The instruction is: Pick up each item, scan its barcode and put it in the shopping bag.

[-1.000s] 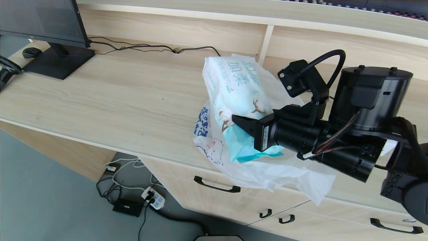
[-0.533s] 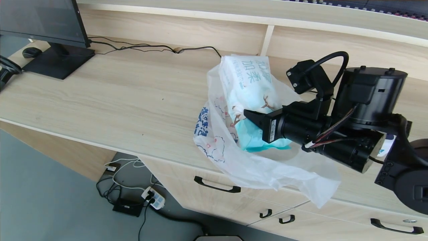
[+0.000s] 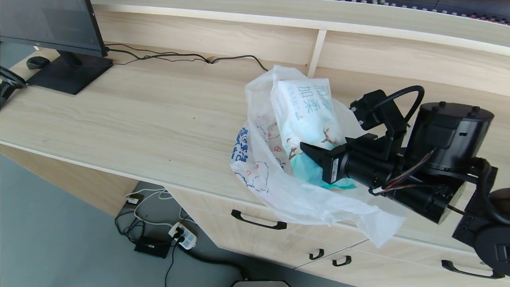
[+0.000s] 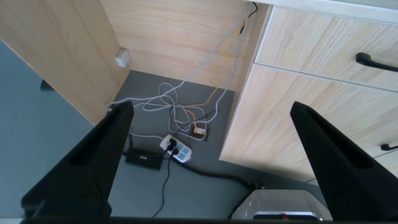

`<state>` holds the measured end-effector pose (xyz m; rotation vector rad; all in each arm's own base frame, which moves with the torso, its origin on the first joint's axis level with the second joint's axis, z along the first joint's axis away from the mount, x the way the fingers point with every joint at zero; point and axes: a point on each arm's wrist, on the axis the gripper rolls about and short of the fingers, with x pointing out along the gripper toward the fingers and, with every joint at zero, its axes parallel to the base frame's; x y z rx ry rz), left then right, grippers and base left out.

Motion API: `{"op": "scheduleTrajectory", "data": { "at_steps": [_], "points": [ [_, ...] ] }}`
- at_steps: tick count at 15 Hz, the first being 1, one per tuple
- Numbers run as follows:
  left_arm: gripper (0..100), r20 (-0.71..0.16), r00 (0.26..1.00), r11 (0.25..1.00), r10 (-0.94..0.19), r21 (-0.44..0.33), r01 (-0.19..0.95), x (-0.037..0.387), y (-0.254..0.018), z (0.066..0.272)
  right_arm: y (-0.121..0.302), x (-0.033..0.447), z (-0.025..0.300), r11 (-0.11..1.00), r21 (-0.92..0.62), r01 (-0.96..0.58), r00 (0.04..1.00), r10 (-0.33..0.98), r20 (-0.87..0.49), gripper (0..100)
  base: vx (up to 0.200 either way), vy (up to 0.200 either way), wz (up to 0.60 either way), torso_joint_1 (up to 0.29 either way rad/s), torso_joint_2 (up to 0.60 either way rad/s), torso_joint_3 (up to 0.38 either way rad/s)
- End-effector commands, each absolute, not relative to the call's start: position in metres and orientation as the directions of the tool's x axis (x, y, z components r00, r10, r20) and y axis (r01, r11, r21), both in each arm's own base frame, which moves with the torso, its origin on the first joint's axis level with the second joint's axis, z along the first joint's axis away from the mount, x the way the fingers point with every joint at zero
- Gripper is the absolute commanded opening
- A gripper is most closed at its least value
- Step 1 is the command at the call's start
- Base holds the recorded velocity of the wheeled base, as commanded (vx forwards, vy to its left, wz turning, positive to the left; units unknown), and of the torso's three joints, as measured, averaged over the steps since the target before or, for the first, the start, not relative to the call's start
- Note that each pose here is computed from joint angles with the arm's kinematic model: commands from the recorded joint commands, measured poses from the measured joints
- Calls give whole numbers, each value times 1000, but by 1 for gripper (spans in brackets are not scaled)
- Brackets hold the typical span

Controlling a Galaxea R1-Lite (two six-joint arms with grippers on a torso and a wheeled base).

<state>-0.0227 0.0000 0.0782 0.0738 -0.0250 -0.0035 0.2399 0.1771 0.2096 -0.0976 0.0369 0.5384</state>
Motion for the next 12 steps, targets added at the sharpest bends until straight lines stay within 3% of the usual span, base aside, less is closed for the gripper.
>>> {"op": "scheduleTrajectory", "data": {
  "at_steps": [1,10,11,12],
  "points": [
    [100,26,1000,997,-5,74,3,-23,0,78,174,237,193,855,-85,-512,858,505,-91,0,0,0,0,0,0,0],
    [100,26,1000,997,-5,75,3,-23,0,78,172,236,188,858,-66,-510,858,503,-99,0,0,0,0,0,0,0],
    [100,25,1000,997,-5,75,3,-23,0,78,172,236,188,858,-66,-510,858,503,-99,100,0,0,0,0,0,0],
    [100,25,1000,997,-5,75,3,-23,0,78,172,236,186,858,-65,-510,858,503,-104,100,0,0,0,0,0,0]
  ]
}}
